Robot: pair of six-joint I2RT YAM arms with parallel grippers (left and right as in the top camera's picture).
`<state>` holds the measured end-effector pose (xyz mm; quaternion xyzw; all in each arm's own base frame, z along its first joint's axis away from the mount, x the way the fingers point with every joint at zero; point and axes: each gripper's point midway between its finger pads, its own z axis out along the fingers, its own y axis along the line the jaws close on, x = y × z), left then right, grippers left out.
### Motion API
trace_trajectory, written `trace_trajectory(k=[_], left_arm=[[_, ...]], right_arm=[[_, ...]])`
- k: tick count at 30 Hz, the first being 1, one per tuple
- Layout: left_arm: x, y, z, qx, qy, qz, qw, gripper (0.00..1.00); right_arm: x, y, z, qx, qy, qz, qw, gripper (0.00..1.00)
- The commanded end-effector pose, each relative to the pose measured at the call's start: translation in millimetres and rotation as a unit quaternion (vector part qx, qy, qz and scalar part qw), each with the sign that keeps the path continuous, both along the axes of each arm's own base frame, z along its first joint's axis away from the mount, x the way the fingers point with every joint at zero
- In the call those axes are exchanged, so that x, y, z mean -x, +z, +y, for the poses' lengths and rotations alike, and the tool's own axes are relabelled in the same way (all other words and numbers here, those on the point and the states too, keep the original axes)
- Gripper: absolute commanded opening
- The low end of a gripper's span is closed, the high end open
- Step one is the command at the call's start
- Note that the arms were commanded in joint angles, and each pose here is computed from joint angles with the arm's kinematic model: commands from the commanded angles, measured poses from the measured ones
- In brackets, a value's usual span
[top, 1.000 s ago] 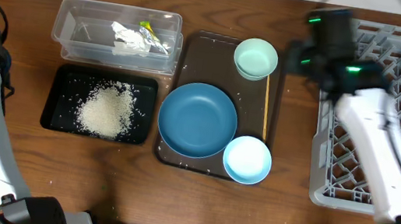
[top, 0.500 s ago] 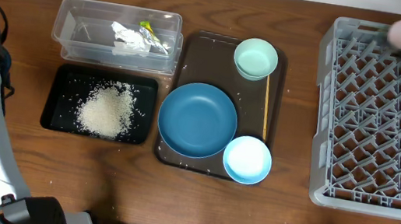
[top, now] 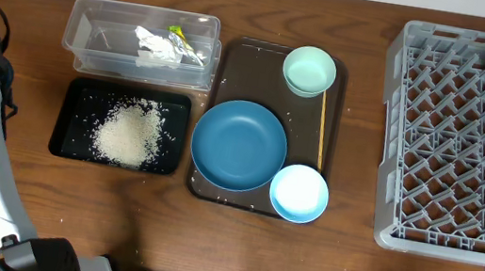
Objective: Sort waste into correct bins and load items into the dishwasher rack
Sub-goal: 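Lift the pink cup with the right gripper and carry it to the rack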
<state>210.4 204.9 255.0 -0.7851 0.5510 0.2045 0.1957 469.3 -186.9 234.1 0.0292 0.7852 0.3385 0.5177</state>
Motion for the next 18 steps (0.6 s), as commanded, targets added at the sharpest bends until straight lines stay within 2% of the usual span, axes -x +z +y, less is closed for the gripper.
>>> trace_trajectory(k=[1, 8, 18], left_arm=[[3.1, 2.9, 1.1, -0.005, 0.010, -0.004, 1.000, 0.92], [3.1, 2.9, 1.1, -0.005, 0.010, -0.004, 1.000, 0.92], [3.1, 2.9, 1.1, -0.005, 0.010, -0.004, 1.000, 0.92]], right_arm=[[16.2, 8.6, -5.3, -0.067, 0.062, -0.037, 0.995, 0.01], [21.8, -27.9, -52.1, -0.091, 0.003, -0.007, 0.996, 0.01], [20.6, -64.3, -74.4, -0.109, -0.015, 0.004, 0.994, 0.01]])
